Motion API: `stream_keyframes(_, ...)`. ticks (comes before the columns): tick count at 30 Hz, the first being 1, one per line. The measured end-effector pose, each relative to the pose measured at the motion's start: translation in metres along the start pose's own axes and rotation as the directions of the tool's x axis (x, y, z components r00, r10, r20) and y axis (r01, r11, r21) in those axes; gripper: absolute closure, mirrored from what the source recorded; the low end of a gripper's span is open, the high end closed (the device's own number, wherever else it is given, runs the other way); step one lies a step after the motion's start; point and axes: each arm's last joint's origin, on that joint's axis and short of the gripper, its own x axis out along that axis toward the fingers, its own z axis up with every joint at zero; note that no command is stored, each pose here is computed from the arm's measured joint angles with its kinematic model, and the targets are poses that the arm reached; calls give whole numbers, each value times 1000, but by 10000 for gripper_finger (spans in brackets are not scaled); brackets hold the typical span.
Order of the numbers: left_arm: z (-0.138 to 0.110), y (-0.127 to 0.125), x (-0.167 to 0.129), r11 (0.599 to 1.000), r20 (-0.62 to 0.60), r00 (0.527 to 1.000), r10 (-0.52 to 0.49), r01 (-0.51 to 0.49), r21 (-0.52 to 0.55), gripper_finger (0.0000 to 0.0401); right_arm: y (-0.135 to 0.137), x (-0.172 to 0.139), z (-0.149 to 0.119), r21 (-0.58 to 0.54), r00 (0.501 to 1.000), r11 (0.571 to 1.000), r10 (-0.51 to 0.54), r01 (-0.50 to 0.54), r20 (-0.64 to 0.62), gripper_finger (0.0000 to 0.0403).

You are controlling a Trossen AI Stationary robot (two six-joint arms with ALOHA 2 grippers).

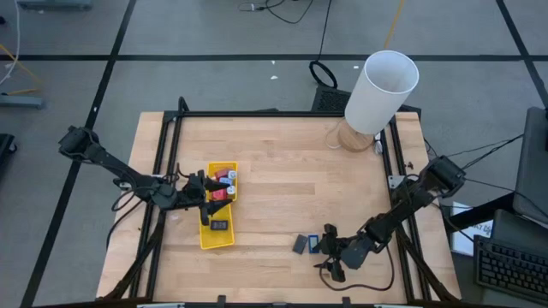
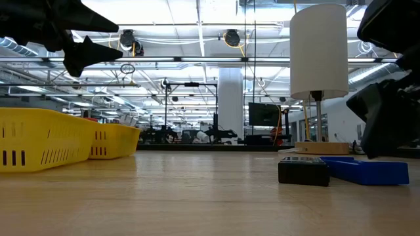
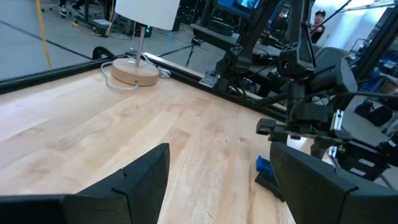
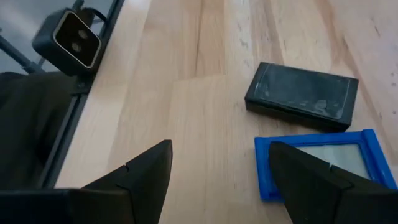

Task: Pick & Place Office items
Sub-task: Put the blue digital timer into the bottom yellow bin

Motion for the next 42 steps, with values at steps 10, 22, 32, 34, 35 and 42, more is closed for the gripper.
stream_keyframes(10,-2,1,0,1000,-18,1000,8,-8,-16,107,-9,3,-6,25,996,997,-76,78,-55,149)
stream_keyframes(22,-2,1,0,1000,-20,1000,9,-9,-18,107,-35,8,7,-111,947,941,-315,321,66,149)
stream_keyframes(32,-3,1,0,1000,-21,1000,9,-9,-21,107,-40,9,29,-121,867,881,-410,457,283,149)
stream_keyframes(34,-2,1,0,1000,-21,1000,9,-9,-21,107,-37,10,31,-131,893,907,-354,401,277,149)
stream_keyframes(35,-3,1,0,1000,-21,1000,9,-9,-21,107,-36,10,30,-139,914,924,-315,357,255,149)
stream_keyframes(42,-3,1,0,999,-26,1000,11,-12,-35,107,-38,8,20,-169,963,949,-255,267,88,149)
